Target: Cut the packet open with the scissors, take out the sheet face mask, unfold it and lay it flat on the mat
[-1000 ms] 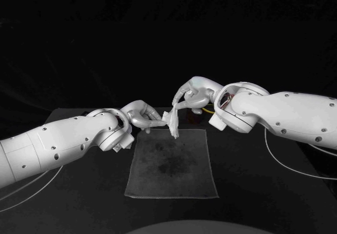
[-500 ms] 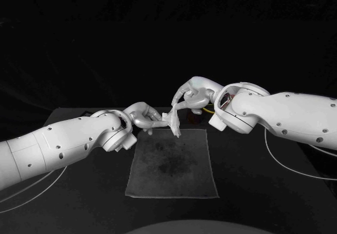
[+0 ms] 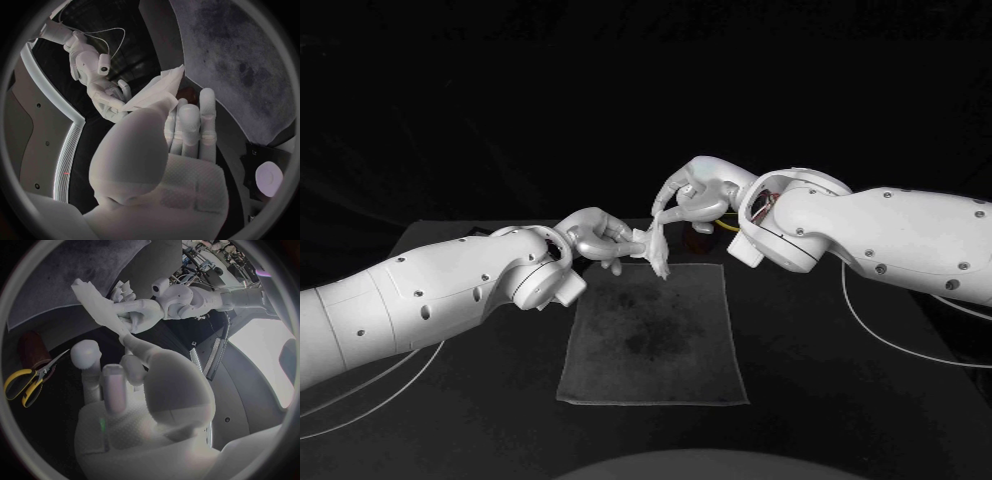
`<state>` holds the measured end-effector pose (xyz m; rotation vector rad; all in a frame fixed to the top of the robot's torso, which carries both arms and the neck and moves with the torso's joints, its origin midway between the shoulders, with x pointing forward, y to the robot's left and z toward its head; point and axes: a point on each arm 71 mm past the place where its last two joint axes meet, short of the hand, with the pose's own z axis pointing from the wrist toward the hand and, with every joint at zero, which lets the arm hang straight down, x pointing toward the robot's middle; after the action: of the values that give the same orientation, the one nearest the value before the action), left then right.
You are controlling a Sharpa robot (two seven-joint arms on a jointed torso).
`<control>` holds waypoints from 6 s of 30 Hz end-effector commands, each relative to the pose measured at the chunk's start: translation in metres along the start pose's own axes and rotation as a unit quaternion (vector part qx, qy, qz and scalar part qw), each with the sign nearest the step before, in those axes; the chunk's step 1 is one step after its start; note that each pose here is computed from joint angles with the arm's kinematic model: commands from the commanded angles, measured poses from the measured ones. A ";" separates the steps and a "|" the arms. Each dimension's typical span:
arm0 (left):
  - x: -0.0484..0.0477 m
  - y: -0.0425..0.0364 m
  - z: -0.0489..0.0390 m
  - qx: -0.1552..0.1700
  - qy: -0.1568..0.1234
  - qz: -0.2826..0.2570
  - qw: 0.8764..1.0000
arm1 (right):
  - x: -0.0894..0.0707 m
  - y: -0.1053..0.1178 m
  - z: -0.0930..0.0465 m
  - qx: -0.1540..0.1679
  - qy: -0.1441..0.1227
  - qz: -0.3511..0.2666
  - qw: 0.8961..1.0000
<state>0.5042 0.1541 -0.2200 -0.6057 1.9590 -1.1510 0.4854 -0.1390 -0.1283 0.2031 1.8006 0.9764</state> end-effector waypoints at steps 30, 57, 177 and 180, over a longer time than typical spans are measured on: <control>-0.0036 0.0037 0.0002 0.001 0.020 0.047 0.999 | -0.016 -0.008 -0.008 -0.014 -0.013 0.002 1.000; -0.0318 -0.0302 0.0053 0.094 -0.051 0.304 0.947 | -0.025 -0.007 0.005 0.009 0.060 -0.039 0.997; 0.0417 0.0197 0.0062 0.046 -0.059 -0.074 0.994 | -0.001 -0.007 0.012 0.048 -0.037 0.058 0.996; 0.0423 0.0192 0.0086 0.045 -0.062 -0.077 0.994 | -0.001 -0.007 0.011 0.047 -0.037 0.059 0.996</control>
<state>0.4850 0.1297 -0.2549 -0.7246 1.7729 -1.2546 0.4975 -0.1391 -0.1359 0.4027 1.7993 0.9379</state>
